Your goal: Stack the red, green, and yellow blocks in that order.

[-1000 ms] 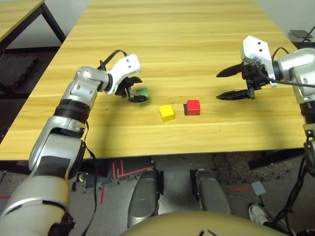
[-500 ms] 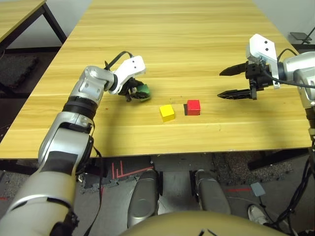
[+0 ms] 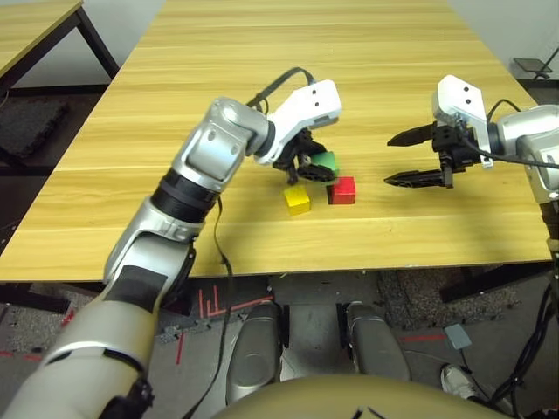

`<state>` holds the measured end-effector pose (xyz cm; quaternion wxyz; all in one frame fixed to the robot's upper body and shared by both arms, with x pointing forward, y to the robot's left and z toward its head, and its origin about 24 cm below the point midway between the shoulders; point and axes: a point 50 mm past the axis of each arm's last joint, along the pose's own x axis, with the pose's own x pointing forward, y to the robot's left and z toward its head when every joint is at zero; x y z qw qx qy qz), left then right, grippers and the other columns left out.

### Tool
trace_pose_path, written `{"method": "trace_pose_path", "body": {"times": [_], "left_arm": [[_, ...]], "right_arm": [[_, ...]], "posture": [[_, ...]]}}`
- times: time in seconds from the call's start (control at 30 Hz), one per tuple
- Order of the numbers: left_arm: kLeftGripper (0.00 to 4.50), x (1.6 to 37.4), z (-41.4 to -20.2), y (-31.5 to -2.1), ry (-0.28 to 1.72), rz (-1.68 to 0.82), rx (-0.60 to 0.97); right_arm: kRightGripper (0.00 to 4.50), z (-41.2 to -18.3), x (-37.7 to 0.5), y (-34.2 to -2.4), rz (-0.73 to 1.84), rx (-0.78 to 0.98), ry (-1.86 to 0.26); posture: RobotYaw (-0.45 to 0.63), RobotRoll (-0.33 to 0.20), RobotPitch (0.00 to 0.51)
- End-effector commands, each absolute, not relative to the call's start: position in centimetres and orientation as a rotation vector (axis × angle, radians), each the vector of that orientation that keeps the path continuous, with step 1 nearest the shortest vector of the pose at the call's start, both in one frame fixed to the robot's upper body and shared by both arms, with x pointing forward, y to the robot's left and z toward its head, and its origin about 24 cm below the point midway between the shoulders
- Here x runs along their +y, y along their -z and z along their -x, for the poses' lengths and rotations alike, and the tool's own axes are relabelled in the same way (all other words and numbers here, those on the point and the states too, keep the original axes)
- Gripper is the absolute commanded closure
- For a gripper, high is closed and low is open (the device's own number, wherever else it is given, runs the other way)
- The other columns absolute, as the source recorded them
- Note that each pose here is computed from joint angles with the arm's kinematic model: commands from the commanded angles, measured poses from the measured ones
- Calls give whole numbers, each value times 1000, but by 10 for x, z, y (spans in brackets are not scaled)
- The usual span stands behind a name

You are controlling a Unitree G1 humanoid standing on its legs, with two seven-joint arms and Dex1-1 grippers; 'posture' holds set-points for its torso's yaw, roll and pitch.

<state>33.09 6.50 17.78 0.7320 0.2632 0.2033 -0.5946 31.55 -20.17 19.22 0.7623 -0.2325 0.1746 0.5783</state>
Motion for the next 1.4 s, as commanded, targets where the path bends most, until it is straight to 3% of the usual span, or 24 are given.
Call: {"method": "trace_pose_path", "body": {"times": [0.03,0.3,1.4], "left_arm": [[2416,58,-340,-174,1299,-629,433],[2416,45,-352,-170,1336,-690,388],[2416,34,-344,-160,1416,-668,424]], "right_arm": [[0,-311,-201,-191,500,383,-1253],[0,-305,-203,-190,485,389,-1215],[0,-303,-205,-188,458,399,-1165]], "posture": [[129,-113,64],[81,-104,70],[56,-104,96]]}}
